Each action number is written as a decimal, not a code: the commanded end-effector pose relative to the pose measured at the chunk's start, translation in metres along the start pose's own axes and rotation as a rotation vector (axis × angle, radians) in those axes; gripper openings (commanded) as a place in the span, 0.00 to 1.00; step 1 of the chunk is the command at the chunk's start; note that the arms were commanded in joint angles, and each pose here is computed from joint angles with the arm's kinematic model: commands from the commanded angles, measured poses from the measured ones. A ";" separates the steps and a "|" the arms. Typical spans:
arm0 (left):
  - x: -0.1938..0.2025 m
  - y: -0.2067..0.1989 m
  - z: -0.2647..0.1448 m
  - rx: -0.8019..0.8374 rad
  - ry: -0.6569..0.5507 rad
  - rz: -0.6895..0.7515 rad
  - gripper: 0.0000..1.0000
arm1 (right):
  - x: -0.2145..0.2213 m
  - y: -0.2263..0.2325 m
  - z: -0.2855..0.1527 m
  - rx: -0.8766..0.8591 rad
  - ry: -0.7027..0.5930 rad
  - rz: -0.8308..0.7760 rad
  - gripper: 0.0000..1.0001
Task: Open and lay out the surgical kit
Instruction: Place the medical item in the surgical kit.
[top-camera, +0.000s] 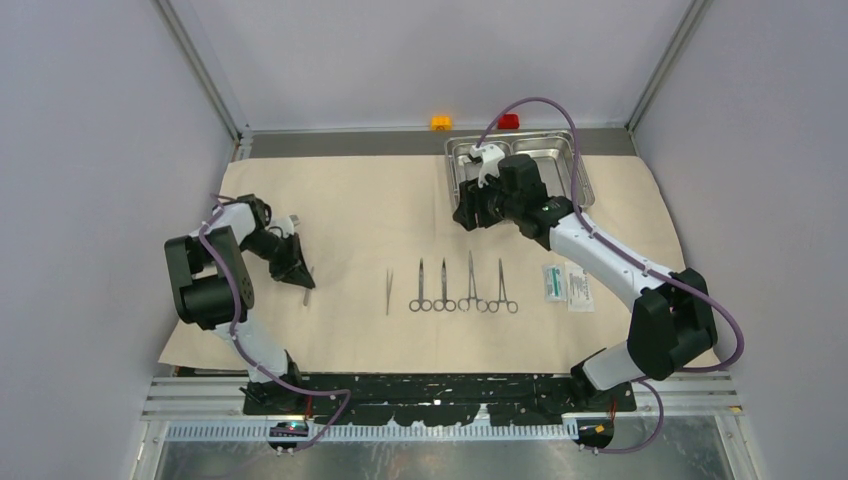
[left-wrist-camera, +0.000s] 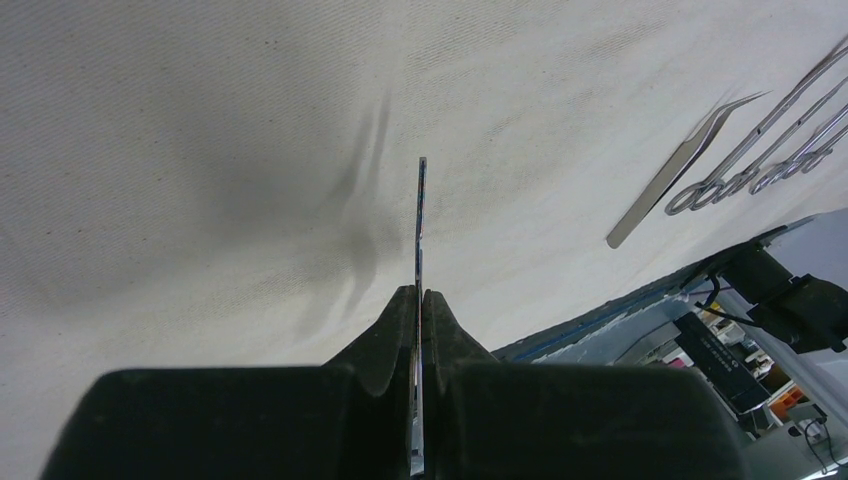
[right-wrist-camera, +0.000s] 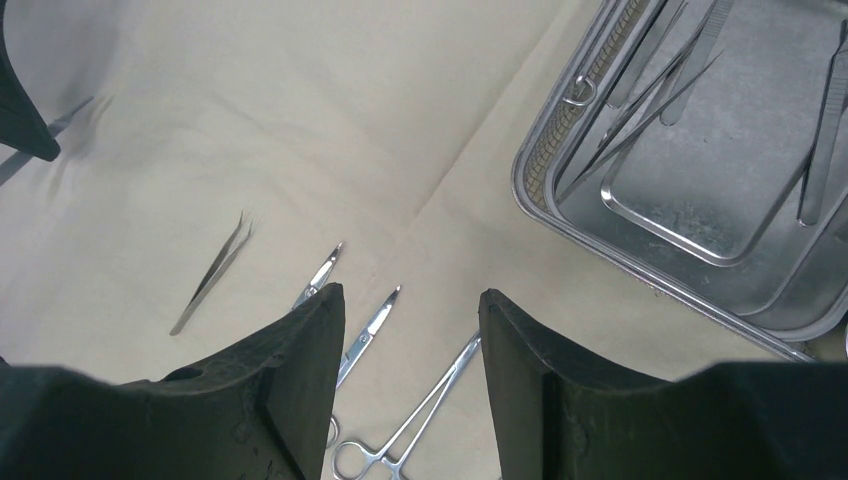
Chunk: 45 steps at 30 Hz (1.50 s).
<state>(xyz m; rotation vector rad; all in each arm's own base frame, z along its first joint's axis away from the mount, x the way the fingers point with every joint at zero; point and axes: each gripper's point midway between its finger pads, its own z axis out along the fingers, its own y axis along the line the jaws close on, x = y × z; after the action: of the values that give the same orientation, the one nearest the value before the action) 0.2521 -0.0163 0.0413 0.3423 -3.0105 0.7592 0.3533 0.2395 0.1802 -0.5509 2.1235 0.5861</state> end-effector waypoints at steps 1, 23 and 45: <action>-0.004 -0.002 -0.007 0.006 -0.007 -0.002 0.00 | -0.023 0.007 -0.006 -0.023 -0.085 -0.036 0.57; -0.020 0.015 0.002 0.031 -0.017 -0.064 0.00 | -0.021 0.005 -0.009 -0.018 -0.084 -0.042 0.57; -0.014 0.033 0.005 -0.053 0.058 -0.085 0.16 | -0.019 0.005 -0.006 -0.024 -0.075 -0.039 0.57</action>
<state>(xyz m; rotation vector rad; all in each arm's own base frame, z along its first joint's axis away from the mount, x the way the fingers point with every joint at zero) 0.2558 0.0020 0.0176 0.4484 -2.9071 0.7340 0.3534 0.2397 0.1794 -0.5594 2.1178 0.5861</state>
